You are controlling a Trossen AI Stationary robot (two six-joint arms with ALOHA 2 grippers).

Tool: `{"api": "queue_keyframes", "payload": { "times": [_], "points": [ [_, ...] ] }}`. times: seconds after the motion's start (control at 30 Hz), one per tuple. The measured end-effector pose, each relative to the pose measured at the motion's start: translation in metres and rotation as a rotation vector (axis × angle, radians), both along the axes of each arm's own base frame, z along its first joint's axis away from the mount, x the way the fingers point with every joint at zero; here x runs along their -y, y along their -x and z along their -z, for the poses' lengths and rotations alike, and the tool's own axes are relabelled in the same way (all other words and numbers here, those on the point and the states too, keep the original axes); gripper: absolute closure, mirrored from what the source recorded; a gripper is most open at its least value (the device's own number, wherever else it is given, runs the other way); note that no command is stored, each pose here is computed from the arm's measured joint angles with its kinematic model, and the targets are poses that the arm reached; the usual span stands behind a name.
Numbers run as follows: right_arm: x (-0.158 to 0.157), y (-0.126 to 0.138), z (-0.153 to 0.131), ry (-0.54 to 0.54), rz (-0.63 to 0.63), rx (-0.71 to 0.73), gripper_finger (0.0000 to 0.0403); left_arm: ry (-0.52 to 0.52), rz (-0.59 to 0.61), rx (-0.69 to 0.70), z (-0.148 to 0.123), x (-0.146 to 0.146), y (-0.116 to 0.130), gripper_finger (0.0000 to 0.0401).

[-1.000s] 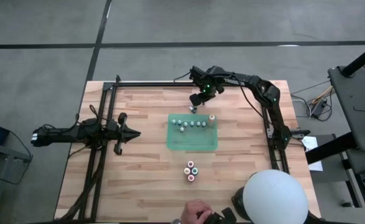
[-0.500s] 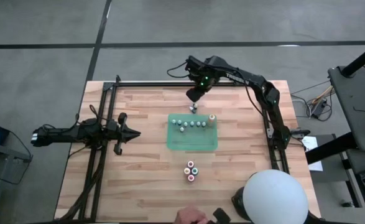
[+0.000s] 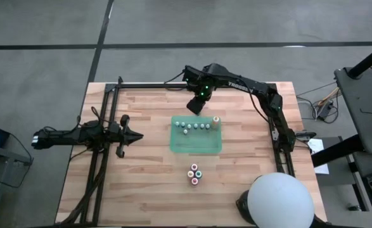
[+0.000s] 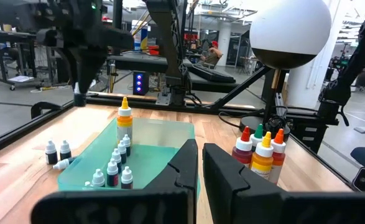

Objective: Pick & Place food coloring
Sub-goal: Put the small black food coloring bottle into the green container

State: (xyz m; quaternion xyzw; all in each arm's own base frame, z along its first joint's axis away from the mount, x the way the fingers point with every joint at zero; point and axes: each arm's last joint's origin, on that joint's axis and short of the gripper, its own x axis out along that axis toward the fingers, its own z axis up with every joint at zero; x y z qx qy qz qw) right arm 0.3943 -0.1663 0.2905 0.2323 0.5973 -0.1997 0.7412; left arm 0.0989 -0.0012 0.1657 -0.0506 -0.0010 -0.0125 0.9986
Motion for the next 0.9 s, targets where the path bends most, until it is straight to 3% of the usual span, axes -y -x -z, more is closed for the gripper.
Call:
{"api": "queue_keyframes", "payload": {
  "times": [0.23,0.53,0.9],
  "points": [
    [-0.023,-0.009,0.002,0.006,-0.089,-0.007,0.0348,0.000,0.001,0.000,0.000,0.000,0.000,0.0401],
    [-0.062,-0.020,0.002,-0.033,-0.359,0.023,0.0348,0.000,0.000,-0.001,0.000,0.000,0.000,0.0401],
    [-0.106,-0.028,0.002,0.006,-0.656,0.019,0.0348,0.000,0.000,0.000,0.000,0.000,0.000,0.0401]
  ]
}}
